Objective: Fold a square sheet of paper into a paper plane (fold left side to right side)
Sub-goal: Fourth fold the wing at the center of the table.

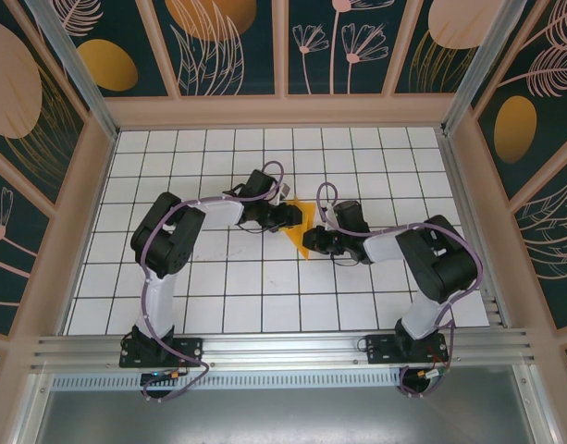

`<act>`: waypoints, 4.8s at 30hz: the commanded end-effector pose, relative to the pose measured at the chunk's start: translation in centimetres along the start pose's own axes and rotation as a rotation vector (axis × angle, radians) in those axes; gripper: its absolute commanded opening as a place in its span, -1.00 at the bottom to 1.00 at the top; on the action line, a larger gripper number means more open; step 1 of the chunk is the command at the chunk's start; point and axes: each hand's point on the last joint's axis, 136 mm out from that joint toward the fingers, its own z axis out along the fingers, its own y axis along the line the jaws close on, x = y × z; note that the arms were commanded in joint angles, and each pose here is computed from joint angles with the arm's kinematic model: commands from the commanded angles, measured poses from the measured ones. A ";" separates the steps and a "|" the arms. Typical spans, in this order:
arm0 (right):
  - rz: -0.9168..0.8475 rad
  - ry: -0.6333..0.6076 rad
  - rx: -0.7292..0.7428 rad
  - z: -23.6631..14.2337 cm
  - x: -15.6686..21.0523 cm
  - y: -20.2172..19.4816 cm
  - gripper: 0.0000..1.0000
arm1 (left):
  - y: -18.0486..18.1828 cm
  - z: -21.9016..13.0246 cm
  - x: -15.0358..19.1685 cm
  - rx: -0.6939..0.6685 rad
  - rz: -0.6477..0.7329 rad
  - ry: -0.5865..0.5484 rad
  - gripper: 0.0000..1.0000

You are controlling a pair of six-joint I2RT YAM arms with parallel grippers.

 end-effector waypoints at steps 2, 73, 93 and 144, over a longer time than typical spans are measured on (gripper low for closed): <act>0.019 0.009 -0.019 0.3 0.2 -0.4 -0.68 | 0.4 1.0 0.1 -0.005 -0.008 0.016 -0.04; 0.093 -0.051 -0.101 -0.4 -7.9 -0.6 -0.88 | 3.3 2.0 0.9 -0.122 -0.036 0.042 -0.08; 0.102 -0.034 0.026 0.4 -8.2 -3.8 -0.90 | 3.4 2.1 1.1 -0.123 -0.039 0.045 -0.08; 0.168 0.132 0.285 2.2 -3.4 -9.0 -0.87 | -4.6 -0.2 -4.2 0.081 0.096 0.015 -0.14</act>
